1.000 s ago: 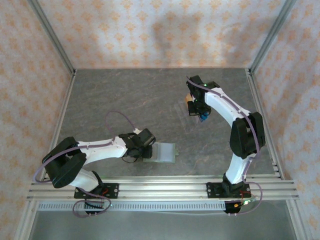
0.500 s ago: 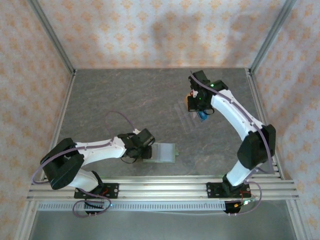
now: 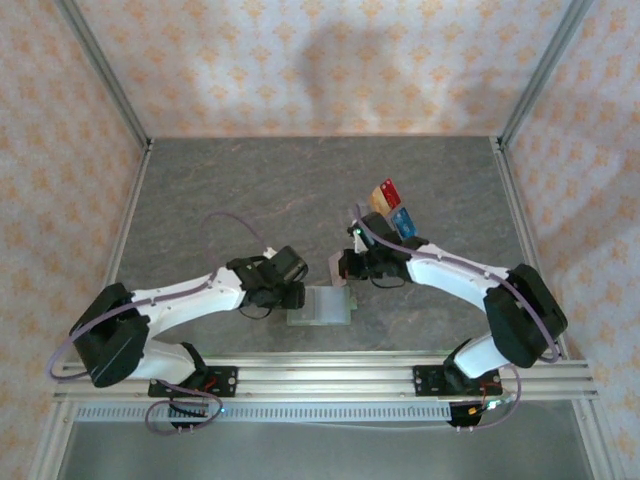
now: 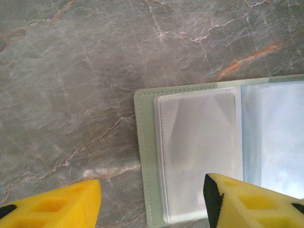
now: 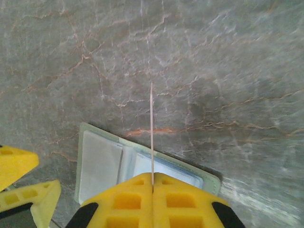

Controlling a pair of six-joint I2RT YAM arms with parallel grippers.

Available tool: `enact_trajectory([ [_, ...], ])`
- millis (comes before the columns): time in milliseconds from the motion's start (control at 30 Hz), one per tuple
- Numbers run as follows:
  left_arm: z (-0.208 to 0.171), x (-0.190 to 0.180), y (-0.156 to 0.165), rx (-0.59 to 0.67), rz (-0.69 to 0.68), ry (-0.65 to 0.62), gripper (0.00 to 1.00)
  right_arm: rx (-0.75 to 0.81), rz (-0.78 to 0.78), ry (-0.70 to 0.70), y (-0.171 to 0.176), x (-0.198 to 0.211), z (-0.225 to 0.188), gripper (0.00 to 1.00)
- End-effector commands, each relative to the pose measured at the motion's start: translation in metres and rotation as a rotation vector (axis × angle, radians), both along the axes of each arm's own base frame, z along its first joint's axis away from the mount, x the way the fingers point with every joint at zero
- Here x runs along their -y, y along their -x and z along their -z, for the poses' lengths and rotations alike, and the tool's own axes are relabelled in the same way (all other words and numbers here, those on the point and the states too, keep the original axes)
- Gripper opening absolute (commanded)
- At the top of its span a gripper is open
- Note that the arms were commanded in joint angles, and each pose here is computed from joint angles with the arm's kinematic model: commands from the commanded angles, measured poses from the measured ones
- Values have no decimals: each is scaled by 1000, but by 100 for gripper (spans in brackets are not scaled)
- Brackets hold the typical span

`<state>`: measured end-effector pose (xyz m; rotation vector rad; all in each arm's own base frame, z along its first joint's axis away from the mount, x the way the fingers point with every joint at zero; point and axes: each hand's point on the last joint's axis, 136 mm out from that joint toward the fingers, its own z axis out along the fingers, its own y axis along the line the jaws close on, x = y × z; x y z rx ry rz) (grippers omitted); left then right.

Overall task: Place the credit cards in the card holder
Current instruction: Insert the credit card into the card slot.

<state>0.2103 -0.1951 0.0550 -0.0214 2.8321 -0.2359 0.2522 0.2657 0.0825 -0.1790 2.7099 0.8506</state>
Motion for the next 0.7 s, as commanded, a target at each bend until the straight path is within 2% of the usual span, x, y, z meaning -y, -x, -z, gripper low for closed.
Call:
enact_trajectory([
  [0, 7, -2, -3, -21, 24, -45, 59, 115, 5, -221, -13, -26, -33, 0],
  [100, 17, -2, -5, -36, 28, -66, 58, 123, -14, -304, -4, -33, -29, 0],
  [233, 33, -6, -1, -61, 25, -91, 56, 122, -40, -345, 7, -37, -18, 0],
  [433, 44, -16, 8, -77, 0, -101, 53, 117, -115, -369, 23, -47, -8, 0],
  [667, 52, -24, 16, -92, -21, -105, 51, 104, -86, -364, 26, -41, 10, 0],
])
